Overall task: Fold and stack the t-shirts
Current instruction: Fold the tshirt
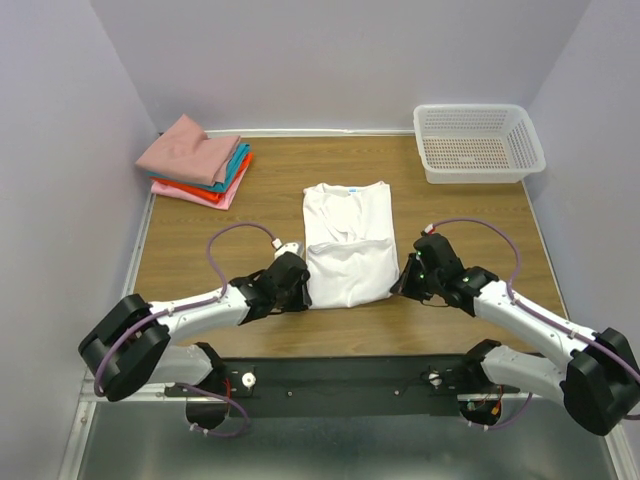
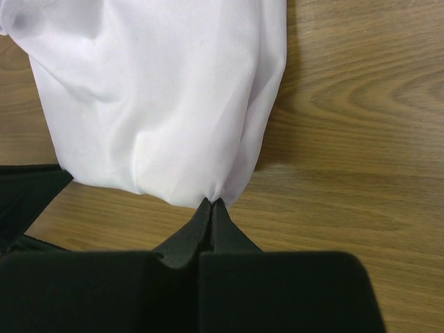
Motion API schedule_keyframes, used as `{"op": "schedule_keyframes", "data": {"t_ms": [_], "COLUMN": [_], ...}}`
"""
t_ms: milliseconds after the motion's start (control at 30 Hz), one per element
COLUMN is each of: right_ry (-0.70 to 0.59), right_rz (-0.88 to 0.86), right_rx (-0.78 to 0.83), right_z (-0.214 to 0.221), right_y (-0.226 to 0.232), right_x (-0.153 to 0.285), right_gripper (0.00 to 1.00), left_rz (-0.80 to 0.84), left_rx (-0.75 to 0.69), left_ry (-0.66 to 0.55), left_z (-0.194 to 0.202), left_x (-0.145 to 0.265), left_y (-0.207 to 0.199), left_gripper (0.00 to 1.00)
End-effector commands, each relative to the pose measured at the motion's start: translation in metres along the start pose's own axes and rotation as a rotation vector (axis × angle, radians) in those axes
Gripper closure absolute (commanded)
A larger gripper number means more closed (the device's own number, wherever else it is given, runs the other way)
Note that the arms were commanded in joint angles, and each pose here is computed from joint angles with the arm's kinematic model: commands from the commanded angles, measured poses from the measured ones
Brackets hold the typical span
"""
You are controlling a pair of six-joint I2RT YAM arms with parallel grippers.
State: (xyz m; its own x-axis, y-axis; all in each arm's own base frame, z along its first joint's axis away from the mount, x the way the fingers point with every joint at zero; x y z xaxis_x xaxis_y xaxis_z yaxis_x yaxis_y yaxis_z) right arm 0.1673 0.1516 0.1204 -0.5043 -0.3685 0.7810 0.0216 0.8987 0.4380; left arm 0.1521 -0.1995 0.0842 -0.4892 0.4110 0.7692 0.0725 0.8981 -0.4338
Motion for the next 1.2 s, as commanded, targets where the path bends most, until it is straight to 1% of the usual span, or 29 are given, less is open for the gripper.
{"op": "schedule_keyframes", "data": {"t_ms": [0,167,200,233,267,300,367,433,467,500,600,667,700,800,933,967,1100,1167], "right_ry": [0.046,0.045,0.044,0.044,0.044,0.052,0.058,0.058,0.069,0.051,0.068,0.047,0.045,-0.013,-0.09,-0.123,-0.237,-0.265], "right_rz": [0.015,0.014,0.017,0.019,0.021,0.017,0.006,-0.024,-0.04,-0.072,-0.134,-0.162,-0.137,-0.137,-0.146,-0.149,-0.093,-0.046], "right_rx": [-0.004,0.001,0.001,0.001,-0.002,-0.001,0.0,0.01,0.005,0.004,0.015,0.043,0.045,0.061,0.082,0.092,0.083,0.082], "right_z": [0.01,0.01,0.01,0.01,0.01,0.011,0.011,0.011,0.013,0.012,0.016,0.013,0.014,0.003,-0.014,-0.022,-0.047,-0.056], "right_y": [-0.006,-0.006,-0.006,-0.006,-0.007,-0.006,-0.005,-0.002,-0.001,0.002,0.007,0.009,0.006,0.011,0.02,0.025,0.031,0.031], "right_x": [-0.002,-0.002,-0.003,-0.003,-0.003,-0.003,-0.002,0.002,0.004,0.011,0.026,0.038,0.041,0.054,0.065,0.071,0.08,0.077], "right_gripper": [1.0,1.0,1.0,1.0,1.0,1.0,0.99,1.0,1.0,1.0,1.0,1.0,1.0,1.0,1.0,1.0,1.0,1.0], "left_rz": [-0.001,-0.007,-0.002,0.008,0.026,0.03,0.076,0.099,0.096,0.102,0.151,0.202,0.223,0.284,0.287,0.246,0.221,0.224], "left_rx": [-0.018,-0.028,-0.028,-0.03,-0.029,-0.03,-0.028,-0.03,-0.027,-0.028,-0.031,-0.034,-0.034,-0.034,-0.01,0.009,0.055,0.062], "left_ry": [0.053,0.095,0.093,0.096,0.093,0.091,0.108,0.095,0.106,0.105,0.106,0.078,0.06,-0.027,-0.121,-0.168,-0.291,-0.332], "left_z": [0.008,0.016,0.016,0.017,0.016,0.016,0.017,0.015,0.017,0.017,0.018,0.013,0.009,-0.008,-0.028,-0.035,-0.065,-0.075], "left_x": [-0.006,-0.01,-0.01,-0.01,-0.01,-0.01,-0.007,0.0,0.004,0.008,0.029,0.046,0.052,0.074,0.089,0.089,0.098,0.1], "left_y": [0.002,0.006,0.006,0.005,0.003,0.003,-0.002,-0.005,-0.003,-0.003,-0.005,-0.009,-0.013,-0.026,-0.036,-0.034,-0.047,-0.05], "left_gripper": [0.69,0.69,0.71,0.77,0.91,1.0,1.0,1.0,1.0,1.0,1.0,1.0,1.0,1.0,1.0,1.0,1.0,1.0]}}
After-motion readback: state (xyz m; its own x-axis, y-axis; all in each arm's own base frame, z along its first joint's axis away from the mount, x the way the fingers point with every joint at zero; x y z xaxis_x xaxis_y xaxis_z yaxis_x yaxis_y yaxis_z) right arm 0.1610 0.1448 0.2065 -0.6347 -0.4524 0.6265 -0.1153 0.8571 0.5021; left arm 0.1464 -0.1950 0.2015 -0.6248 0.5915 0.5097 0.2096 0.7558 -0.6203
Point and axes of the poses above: each gripper's point midway between its finger pads, its own x axis back along the fingers, its own y axis along the line the jaws close on, z = x × y, the point moved 7 cm from there along x, back along the fingers, and after that the axes turned 4 degrees about x, right-handed, at the moved point
